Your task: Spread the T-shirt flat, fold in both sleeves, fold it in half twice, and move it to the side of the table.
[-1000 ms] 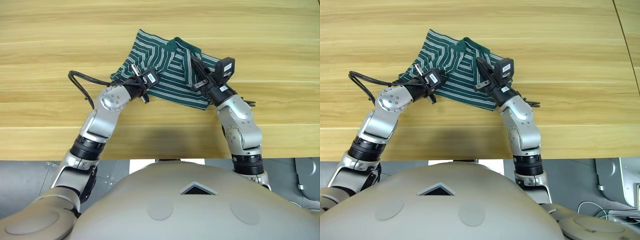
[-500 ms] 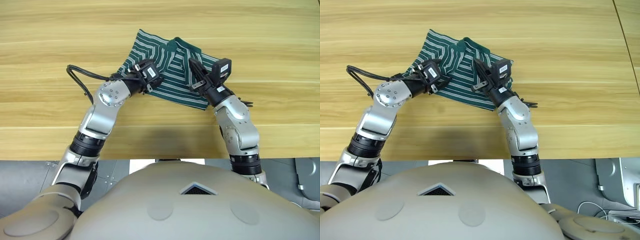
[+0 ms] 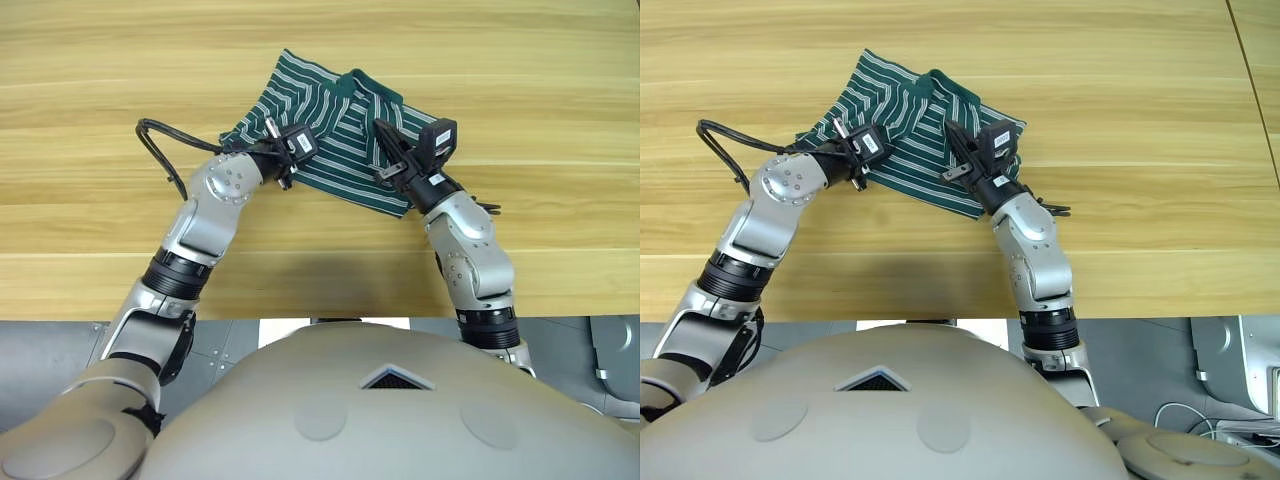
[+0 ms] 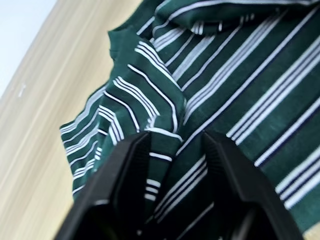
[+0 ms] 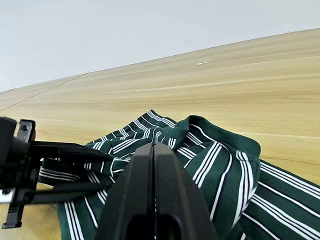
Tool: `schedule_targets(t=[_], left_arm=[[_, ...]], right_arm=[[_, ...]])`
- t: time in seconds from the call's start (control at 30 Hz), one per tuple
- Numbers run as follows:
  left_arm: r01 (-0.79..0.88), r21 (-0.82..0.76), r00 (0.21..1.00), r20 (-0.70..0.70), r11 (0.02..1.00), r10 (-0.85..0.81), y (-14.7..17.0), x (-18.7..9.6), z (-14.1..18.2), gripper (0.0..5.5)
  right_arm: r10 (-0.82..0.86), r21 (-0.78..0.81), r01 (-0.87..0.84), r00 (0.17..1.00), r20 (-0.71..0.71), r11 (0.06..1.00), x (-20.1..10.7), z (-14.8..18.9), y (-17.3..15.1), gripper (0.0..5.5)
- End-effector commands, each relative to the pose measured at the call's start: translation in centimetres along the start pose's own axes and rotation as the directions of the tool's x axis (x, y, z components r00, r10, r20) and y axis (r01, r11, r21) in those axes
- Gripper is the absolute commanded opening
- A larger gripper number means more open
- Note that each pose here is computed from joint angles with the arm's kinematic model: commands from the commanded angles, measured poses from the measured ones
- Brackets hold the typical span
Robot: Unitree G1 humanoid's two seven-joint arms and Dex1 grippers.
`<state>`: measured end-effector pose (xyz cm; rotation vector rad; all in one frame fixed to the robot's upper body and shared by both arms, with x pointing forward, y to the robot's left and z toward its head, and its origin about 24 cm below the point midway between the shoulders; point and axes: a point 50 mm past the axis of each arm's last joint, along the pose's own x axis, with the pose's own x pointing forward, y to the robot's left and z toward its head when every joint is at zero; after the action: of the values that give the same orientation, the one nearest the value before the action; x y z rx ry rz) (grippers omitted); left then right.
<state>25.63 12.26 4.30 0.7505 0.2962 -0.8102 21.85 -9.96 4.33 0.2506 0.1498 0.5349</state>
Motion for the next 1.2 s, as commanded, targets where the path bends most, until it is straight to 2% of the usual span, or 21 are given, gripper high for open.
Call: schedule_targets(t=[0.03, 0.3, 0.4, 0.47, 0.53, 0.6, 0.87, 1.2], left_arm=[[-0.045, -0.037, 0.999, 0.028, 0.998, 0.046, 0.6, -0.4, 0.4, 1.09], [-0.052, -0.056, 0.999, 0.006, 0.997, 0.052, 0.4, -0.2, -0.1, 1.09], [-0.025, -0.087, 0.999, 0.041, 0.996, 0.029, 0.1, -0.4, 0.4, 1.57], [-0.031, -0.089, 0.998, 0.049, 0.996, 0.035, 0.4, -0.5, 0.6, 2.09], [-0.036, -0.064, 0.999, 0.034, 0.997, 0.038, 0.7, -0.6, 0.6, 2.53], [-0.035, -0.031, 0.999, 0.013, 0.999, 0.036, 0.7, -0.4, 0.5, 2.75], [-0.048, -0.011, 0.999, -0.022, 0.999, 0.048, 1.0, 0.6, 0.2, 2.75], [-0.063, -0.046, 0.997, -0.037, 0.997, 0.062, 1.4, 1.0, -0.5, 1.14]], right_arm=[[0.005, -0.010, -0.005, 1.000, -0.007, 1.000, 0.2, 0.1, 0.0, 0.00], [0.024, -0.016, -0.024, 1.000, -0.017, 1.000, 0.4, 0.1, -0.1, 0.00], [0.027, -0.018, -0.027, 0.999, -0.022, 0.999, 0.4, 0.1, -0.2, 0.00], [0.028, -0.017, -0.028, 0.999, -0.024, 0.999, 0.4, 0.0, -0.1, 0.00], [0.028, -0.015, -0.029, 0.999, -0.026, 0.999, 0.5, -0.1, -0.1, 0.00], [0.030, -0.013, -0.031, 0.999, -0.028, 0.999, 0.5, -0.1, -0.1, 0.00], [0.032, -0.013, -0.033, 0.999, -0.029, 0.999, 0.6, -0.1, -0.1, 0.00], [0.029, -0.014, -0.029, 0.999, -0.029, 0.999, 0.4, 0.1, -0.2, 0.00]])
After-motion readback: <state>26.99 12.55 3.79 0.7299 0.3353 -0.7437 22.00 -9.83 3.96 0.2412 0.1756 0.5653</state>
